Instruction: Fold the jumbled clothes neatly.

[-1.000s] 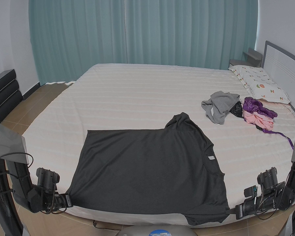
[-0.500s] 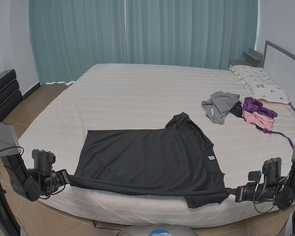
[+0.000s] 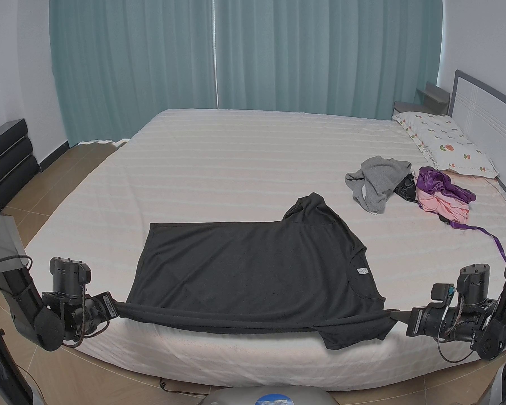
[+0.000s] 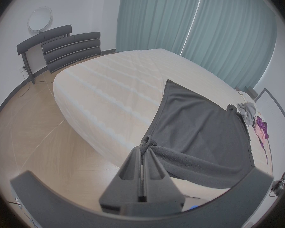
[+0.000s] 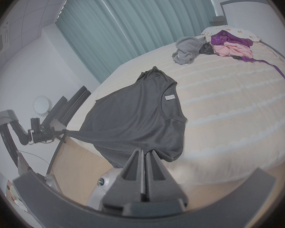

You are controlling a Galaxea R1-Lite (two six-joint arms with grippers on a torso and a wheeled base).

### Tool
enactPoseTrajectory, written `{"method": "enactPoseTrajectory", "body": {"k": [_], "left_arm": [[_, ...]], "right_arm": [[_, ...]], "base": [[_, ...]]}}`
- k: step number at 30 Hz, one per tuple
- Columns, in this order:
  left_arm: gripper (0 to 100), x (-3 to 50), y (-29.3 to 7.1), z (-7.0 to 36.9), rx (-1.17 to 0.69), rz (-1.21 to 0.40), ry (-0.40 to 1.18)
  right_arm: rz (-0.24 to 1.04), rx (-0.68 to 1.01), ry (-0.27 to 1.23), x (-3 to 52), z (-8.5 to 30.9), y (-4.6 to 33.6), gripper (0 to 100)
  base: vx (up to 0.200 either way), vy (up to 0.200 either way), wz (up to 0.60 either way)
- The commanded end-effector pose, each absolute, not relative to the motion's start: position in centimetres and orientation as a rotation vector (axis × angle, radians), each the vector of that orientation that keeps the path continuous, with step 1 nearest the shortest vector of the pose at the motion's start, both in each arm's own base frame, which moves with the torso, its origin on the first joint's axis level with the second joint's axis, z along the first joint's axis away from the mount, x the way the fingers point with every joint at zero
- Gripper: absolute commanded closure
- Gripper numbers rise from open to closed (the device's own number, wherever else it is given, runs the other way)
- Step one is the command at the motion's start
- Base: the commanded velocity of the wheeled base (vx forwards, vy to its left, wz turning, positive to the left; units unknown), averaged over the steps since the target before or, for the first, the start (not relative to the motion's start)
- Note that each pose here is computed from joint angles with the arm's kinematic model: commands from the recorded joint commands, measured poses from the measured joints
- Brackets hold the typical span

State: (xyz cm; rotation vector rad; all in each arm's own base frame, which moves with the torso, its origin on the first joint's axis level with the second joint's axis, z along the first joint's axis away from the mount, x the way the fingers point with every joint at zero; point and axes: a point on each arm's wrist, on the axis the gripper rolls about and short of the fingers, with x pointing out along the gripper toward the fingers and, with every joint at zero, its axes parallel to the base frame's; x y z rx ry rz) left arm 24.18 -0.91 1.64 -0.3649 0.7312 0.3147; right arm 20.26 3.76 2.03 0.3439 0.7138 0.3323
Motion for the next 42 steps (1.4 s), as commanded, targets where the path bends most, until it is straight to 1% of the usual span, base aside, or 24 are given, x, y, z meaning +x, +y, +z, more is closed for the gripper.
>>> {"method": "enactPoseTrajectory", "body": {"k": [1,6,11,17,25,29,35,42], "left_arm": [[100,23.5,-0.9,1.7,-0.366,0.316,0.742],[100,22.8,-1.1,1.2,-0.386,0.323,0.771],[100,22.8,-1.2,1.4,-0.397,0.325,0.762],[100,23.4,-1.3,1.5,-0.395,0.319,0.747],[100,26.0,-1.5,2.6,-0.407,0.298,0.669],[100,27.2,-1.5,3.1,-0.409,0.302,0.671],[100,28.0,-1.5,3.8,-0.411,0.301,0.66],[100,28.1,-1.6,3.3,-0.406,0.305,0.687]], "right_arm": [[0.321,0.368,0.687,19.7,2.9,3.4,100],[0.322,0.36,0.749,18.8,3.0,3.5,100],[0.324,0.367,0.726,18.5,3.7,3.5,100],[0.323,0.366,0.726,18.8,3.5,3.5,100],[0.314,0.37,0.71,21.6,2.7,3.7,100],[0.314,0.371,0.677,23.2,2.8,3.8,100],[0.319,0.369,0.647,24.1,3.2,3.9,100],[0.319,0.367,0.651,24.3,2.9,4.0,100]], "base": [[0.0,0.0,0.0],[0.0,0.0,0.0],[0.0,0.0,0.0],[0.0,0.0,0.0],[0.0,0.0,0.0],[0.0,0.0,0.0],[0.0,0.0,0.0],[0.0,0.0,0.0]]}}
